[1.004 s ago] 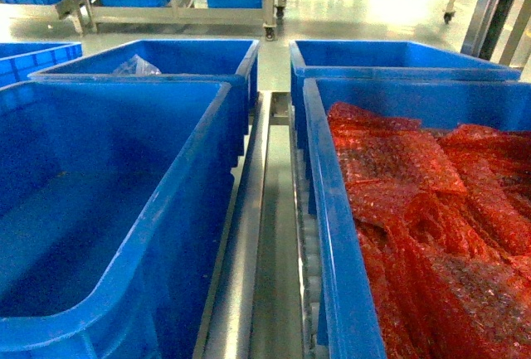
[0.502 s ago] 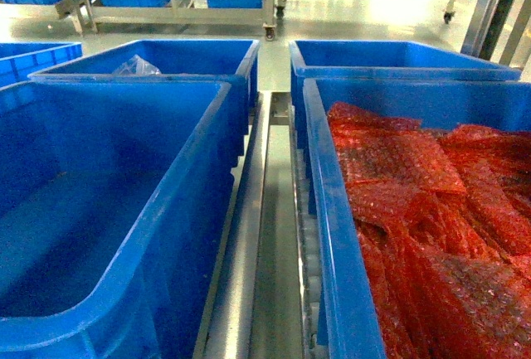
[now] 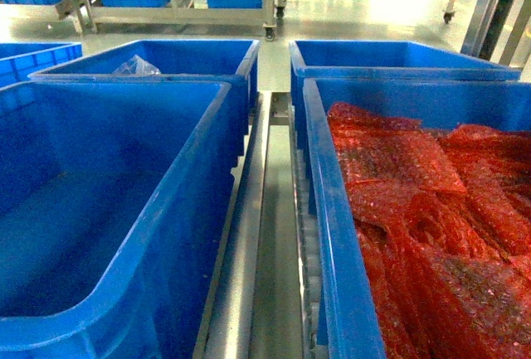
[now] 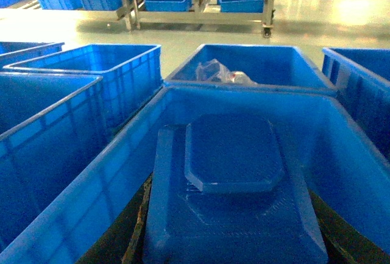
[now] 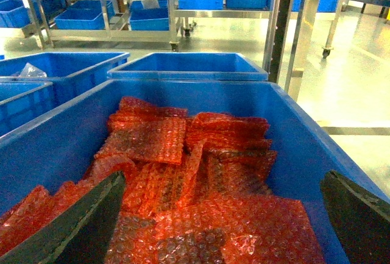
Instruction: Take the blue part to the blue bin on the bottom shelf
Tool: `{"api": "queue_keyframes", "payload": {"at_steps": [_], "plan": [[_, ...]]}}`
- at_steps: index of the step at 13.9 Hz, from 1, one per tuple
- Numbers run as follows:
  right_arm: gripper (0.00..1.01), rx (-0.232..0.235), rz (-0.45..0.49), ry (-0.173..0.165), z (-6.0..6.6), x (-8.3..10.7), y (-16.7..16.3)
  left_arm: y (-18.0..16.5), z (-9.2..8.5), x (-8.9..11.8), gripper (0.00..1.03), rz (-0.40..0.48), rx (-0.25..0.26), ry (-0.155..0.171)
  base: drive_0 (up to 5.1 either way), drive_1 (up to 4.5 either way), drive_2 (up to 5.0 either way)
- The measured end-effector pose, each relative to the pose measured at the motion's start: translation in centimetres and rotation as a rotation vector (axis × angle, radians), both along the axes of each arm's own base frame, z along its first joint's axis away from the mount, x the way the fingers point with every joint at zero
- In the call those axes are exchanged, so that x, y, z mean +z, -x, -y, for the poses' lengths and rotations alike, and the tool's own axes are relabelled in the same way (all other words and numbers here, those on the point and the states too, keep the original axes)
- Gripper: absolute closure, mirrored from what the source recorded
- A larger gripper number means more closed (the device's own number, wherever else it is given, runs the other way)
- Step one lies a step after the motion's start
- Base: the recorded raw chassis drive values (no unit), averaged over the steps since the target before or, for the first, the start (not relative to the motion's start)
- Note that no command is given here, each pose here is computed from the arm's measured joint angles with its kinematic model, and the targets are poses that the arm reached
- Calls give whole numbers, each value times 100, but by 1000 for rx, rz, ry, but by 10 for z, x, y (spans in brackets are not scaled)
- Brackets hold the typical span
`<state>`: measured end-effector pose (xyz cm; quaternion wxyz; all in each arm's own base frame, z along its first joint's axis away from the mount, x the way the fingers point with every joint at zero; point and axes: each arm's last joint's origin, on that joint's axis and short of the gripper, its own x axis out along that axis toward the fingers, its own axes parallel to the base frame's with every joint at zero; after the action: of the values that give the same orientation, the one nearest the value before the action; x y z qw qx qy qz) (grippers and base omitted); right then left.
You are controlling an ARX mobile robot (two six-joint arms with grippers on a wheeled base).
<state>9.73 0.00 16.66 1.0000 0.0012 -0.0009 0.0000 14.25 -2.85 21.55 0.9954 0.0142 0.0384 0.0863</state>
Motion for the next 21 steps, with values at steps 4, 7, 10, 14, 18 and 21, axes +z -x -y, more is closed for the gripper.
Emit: {"api": "queue_keyframes", "payload": {"at_steps": [4,7,10,14,18,21], "plan": [[3,0,0,0,0,0,0,-46,8,-4,13,-21,-56,80,0,0,0],[3,0,0,0,0,0,0,-46,7,-2,5,1,-66,80,0,0,0],[3,0,0,0,0,0,0,-43,3,-4,17,74,-130,73,0,0,0],[3,0,0,0,0,0,0,-17,-12,-25,68,70,-168,46,0,0,0],[3,0,-1,0,0,0,0,1,-29,-36,101,66,-157,43,0,0,0],[3,0,0,0,0,0,0,12,-28,-41,101,81,-175,43,0,0,0]]}}
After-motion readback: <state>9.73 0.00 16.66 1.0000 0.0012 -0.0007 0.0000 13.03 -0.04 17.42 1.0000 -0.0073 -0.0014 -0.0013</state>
